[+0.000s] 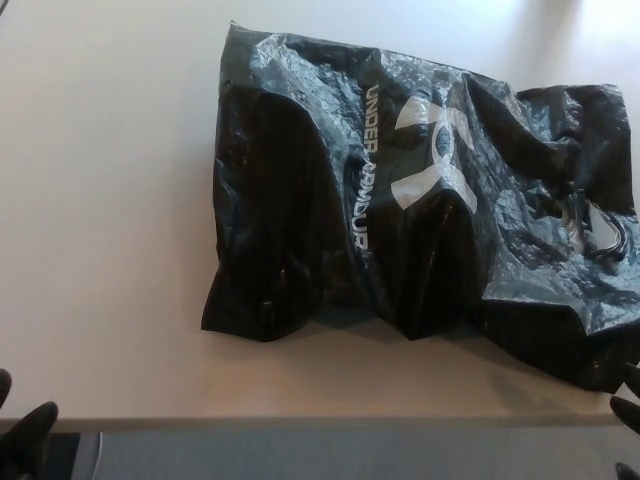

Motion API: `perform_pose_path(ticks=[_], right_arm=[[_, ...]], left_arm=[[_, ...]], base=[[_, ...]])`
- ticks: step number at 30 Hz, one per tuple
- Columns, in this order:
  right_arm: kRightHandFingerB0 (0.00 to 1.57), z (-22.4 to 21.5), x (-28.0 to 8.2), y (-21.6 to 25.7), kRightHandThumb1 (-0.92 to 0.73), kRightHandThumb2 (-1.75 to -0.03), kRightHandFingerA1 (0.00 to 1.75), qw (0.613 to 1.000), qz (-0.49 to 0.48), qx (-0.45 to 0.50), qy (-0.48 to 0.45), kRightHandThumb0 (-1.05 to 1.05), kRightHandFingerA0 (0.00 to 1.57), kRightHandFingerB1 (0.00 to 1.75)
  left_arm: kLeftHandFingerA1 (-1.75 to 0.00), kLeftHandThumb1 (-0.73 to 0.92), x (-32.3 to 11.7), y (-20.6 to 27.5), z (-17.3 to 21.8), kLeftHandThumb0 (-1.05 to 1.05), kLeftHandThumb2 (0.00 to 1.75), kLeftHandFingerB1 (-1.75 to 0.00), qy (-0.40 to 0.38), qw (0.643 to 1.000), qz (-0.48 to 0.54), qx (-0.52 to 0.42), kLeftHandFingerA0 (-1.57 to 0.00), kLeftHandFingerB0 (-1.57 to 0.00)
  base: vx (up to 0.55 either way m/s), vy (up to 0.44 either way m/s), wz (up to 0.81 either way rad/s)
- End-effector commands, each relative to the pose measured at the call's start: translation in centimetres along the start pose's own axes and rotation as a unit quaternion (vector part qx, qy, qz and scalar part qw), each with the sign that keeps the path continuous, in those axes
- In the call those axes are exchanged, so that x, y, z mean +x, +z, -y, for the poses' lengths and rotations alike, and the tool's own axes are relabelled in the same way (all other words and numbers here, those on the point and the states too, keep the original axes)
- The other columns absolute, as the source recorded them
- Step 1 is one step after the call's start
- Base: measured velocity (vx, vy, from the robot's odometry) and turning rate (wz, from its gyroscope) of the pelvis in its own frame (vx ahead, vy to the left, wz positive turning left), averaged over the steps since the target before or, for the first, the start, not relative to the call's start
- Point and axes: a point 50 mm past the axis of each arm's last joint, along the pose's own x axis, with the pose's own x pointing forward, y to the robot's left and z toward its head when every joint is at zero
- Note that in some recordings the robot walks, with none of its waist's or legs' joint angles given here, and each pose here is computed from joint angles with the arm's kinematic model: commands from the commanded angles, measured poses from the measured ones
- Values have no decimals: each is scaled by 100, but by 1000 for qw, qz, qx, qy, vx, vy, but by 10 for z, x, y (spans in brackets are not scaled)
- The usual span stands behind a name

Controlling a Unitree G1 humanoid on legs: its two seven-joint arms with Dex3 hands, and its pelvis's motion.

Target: A plastic bag is kept in the middle of the desk and the robot uses both its hands to grab the bag from the left and right and brings its hands close together to compress the bag

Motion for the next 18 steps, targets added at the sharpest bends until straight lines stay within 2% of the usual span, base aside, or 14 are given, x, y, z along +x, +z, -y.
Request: perform_pose_path(ticks=[1,2,3,4,9,10,11,12,15,18], right_arm=[[28,-4,5,9,-85,-65,37,998,61,-24,14,-44,37,33],[28,-4,6,9,-84,-65,38,998,63,-21,13,-42,37,34],[28,-4,6,9,-84,-65,38,998,65,-18,12,-42,37,34],[28,-3,5,9,-84,-64,38,998,65,-22,13,-42,38,34],[28,-4,-1,6,-84,-64,38,998,56,-26,17,-46,38,33],[28,-4,-3,7,-84,-65,37,998,50,-32,20,-47,37,33],[28,-4,-4,7,-84,-65,37,998,50,-33,20,-46,38,33],[29,-4,-4,7,-84,-64,37,998,51,-31,19,-45,39,33],[30,-5,-3,7,-84,-65,37,998,54,-30,17,-45,39,34],[31,-4,-1,6,-84,-64,38,998,56,-32,15,-48,41,34]], left_arm=[[-48,86,3,18,2,-62,66,-36,-36,995,76,59,-54,-35],[-60,67,4,19,3,-65,100,-50,-37,994,79,64,-47,-27],[-60,67,3,20,3,-65,100,-50,-36,994,78,65,-47,-27],[-51,85,2,20,4,-63,65,-36,-37,994,80,66,-52,-31],[-52,82,-2,18,3,-64,65,-35,-27,996,69,55,-54,-32],[-52,84,-3,19,2,-64,65,-36,-31,995,68,66,-53,-32],[-63,67,-3,19,2,-65,99,-50,-31,995,71,67,-49,-27],[-55,84,-2,18,2,-61,65,-36,-31,994,77,64,-55,-32],[-55,82,-2,19,4,-63,64,-36,-28,996,65,52,-56,-33],[-67,81,0,18,4,-60,64,-39,-28,996,70,53,-71,-41]], base=[[0,0,0],[0,0,0],[0,0,0],[0,0,0],[0,0,0],[0,0,0],[0,0,0],[0,0,0],[0,0,0],[0,0,0]])
